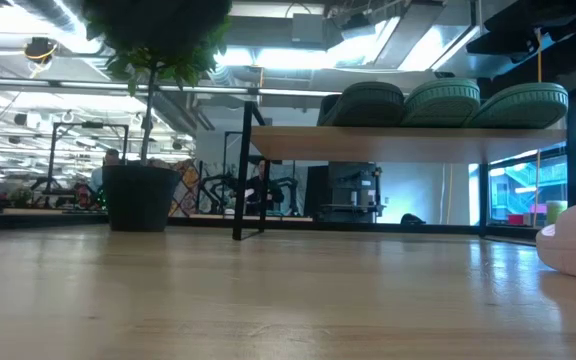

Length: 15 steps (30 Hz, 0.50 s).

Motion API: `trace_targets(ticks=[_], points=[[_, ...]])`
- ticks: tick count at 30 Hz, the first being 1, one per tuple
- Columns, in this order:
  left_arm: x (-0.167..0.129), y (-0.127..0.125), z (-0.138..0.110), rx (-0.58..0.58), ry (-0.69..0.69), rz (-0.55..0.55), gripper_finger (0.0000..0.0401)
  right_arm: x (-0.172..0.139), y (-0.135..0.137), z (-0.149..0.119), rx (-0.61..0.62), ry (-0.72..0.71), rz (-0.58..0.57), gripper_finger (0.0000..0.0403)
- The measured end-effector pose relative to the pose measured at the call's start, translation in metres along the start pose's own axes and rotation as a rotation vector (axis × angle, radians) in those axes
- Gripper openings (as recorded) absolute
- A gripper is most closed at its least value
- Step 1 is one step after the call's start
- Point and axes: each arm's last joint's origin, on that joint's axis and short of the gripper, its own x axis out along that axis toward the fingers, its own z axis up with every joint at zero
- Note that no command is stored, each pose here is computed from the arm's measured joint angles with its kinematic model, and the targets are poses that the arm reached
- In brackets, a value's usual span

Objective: Pick and place slides into the shelf
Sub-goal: Put the black slides on the shelf

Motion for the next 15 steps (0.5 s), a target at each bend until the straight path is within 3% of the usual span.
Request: trace_targets(ticks=[7,15], points=[[0.025,0.038,0.053,0.085,-0.054,0.191,0.0002,0.0,0.0,0.0,0.001,0.0,0.0,0.0271],[0.062,0.106,0.1,0.059,-0.076,0.357,0.0002,0.003,0.002,-0.001,-0.008,0.016,-0.002,0.0271]])
